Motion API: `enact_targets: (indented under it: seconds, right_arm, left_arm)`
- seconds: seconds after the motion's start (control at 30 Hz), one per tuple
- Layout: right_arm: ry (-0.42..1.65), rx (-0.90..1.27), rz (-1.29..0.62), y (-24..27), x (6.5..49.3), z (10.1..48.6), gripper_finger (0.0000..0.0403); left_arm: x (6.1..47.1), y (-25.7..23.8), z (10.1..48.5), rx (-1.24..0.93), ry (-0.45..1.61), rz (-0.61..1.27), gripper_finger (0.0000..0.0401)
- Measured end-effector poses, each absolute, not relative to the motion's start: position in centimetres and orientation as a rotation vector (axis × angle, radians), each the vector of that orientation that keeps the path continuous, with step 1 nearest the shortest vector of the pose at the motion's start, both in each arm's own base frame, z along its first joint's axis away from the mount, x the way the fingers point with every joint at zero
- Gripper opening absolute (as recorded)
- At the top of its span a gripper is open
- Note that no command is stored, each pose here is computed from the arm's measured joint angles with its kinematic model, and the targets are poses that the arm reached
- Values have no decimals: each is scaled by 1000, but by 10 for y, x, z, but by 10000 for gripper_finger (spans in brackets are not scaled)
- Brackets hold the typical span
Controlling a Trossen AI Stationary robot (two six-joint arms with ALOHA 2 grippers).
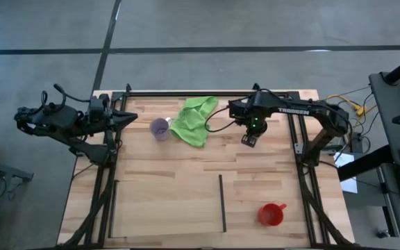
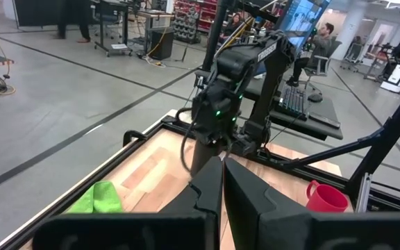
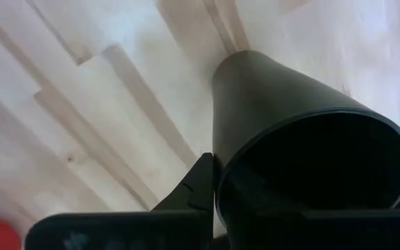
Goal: Stack small to large cups/mugs on shelf
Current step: Put the black cup on the shelf
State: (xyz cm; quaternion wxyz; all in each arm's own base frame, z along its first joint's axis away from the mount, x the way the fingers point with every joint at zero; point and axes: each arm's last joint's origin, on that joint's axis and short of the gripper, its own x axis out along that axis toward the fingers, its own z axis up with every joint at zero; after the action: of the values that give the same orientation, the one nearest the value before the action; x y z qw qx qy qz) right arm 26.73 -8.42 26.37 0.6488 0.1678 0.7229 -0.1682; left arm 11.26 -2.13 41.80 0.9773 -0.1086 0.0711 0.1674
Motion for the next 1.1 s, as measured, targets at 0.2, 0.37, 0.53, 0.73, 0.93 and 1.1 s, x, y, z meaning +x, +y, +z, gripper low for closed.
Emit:
enact_targets:
  seconds: [0.2, 0.37, 0.53, 0.73, 0.93, 1.1]
  right_arm:
    - [1561, 362, -356, -72, 255, 304, 9]
    - [1421, 311, -311, -58, 249, 345, 9]
    - [1269, 267, -264, -45, 246, 387, 9]
    - [1104, 208, -179, -24, 249, 431, 9]
    - [1009, 113, -49, 4, 270, 457, 9]
    - [1021, 50, 32, 26, 290, 462, 9]
  left_arm:
    - [113, -21, 418, -219, 143, 337, 0]
    - [113, -21, 418, -219, 143, 338, 0]
    - [114, -22, 418, -218, 145, 338, 0]
    - [116, -22, 417, -214, 152, 343, 0]
    - [123, -25, 415, -207, 172, 346, 0]
    - [129, -27, 415, -208, 171, 344, 0]
